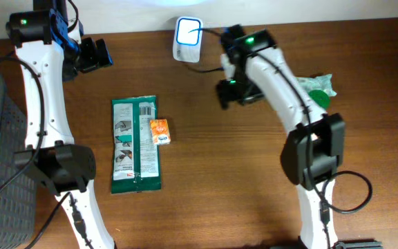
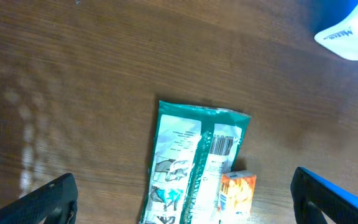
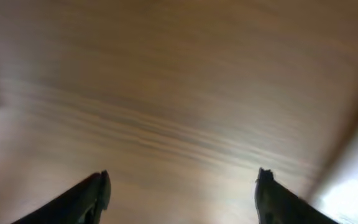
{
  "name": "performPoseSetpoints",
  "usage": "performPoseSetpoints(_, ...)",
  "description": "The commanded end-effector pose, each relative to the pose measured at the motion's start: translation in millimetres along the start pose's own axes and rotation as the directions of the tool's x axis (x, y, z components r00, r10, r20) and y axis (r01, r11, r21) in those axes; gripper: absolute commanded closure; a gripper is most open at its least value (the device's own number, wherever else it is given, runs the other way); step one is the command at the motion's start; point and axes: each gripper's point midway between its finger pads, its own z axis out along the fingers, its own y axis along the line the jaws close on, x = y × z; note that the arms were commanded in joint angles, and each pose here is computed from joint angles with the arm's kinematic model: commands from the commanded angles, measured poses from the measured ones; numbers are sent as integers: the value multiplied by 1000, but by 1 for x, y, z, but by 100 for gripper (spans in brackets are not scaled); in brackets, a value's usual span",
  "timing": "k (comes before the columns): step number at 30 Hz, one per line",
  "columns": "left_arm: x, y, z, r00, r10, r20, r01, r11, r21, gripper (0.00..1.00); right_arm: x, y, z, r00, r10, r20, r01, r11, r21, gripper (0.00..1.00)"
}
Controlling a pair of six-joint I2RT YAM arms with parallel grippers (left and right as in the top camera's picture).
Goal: Scan the item barcode
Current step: 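Carry the white tube rightward toward the scanned items, then reach the right gripper to the small orange box and grasp it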
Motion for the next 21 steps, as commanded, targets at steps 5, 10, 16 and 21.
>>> performPoseSetpoints(5,0,-1,6,1000,-2,-11,2,1000,5,1,9,125,56,998,6,-60,-34,875,-483,31)
performPoseSetpoints(10,0,-1,6,1000,-2,-11,2,1000,5,1,4,153,93,995,98,-38,-101,806,-583,55)
performPoseSetpoints(16,0,-1,6,1000,-2,-11,2,1000,5,1,5,175,106,994,113,-9,-96,800,-592,60)
performPoseSetpoints(21,0,-1,6,1000,-2,-11,2,1000,5,1,7,175,123,989,144,-24,-133,827,-546,61)
